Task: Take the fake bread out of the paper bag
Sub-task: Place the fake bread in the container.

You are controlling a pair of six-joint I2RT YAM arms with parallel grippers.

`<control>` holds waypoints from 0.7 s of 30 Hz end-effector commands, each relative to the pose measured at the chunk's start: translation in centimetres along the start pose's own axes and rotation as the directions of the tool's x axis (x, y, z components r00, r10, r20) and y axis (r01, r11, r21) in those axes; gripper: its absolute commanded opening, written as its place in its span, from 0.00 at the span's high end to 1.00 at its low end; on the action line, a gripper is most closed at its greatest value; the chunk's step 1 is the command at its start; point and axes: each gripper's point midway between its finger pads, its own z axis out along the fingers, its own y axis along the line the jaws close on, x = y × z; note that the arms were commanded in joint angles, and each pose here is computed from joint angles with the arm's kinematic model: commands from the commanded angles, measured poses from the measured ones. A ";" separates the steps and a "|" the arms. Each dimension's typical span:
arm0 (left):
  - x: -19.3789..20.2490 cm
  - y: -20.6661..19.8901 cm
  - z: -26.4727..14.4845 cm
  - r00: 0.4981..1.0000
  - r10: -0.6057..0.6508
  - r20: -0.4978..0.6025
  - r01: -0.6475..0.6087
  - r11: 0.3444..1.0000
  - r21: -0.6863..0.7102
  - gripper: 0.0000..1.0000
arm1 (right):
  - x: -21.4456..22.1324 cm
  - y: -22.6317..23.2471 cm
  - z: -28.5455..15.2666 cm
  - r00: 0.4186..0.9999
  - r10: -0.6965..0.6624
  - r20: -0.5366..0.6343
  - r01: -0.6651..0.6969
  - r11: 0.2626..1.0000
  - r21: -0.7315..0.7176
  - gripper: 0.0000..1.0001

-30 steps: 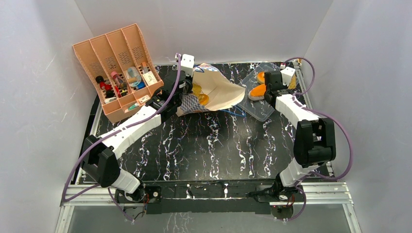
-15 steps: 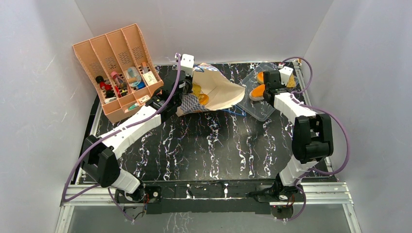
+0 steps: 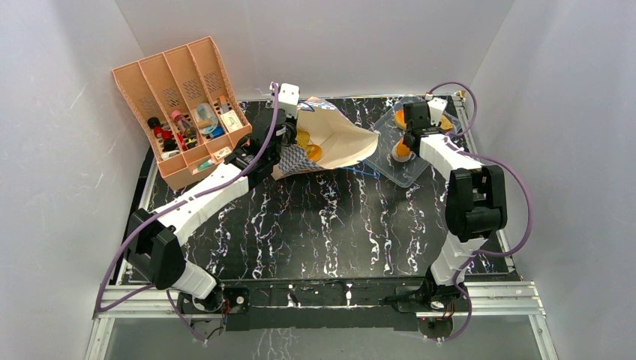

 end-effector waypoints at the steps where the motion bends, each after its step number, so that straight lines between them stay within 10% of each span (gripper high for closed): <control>1: -2.5 0.9 -1.3 0.998 -0.034 0.059 0.034 0.999 -0.008 1.00 | -1.8 0.5 -0.9 0.998 0.037 0.051 -0.036 0.999 -0.025 0.65; 21: -2.3 1.0 -1.5 0.999 -0.027 0.045 0.028 1.000 -0.012 1.00 | -5.4 -0.5 -6.8 0.977 0.108 0.183 -0.097 0.993 -0.067 0.67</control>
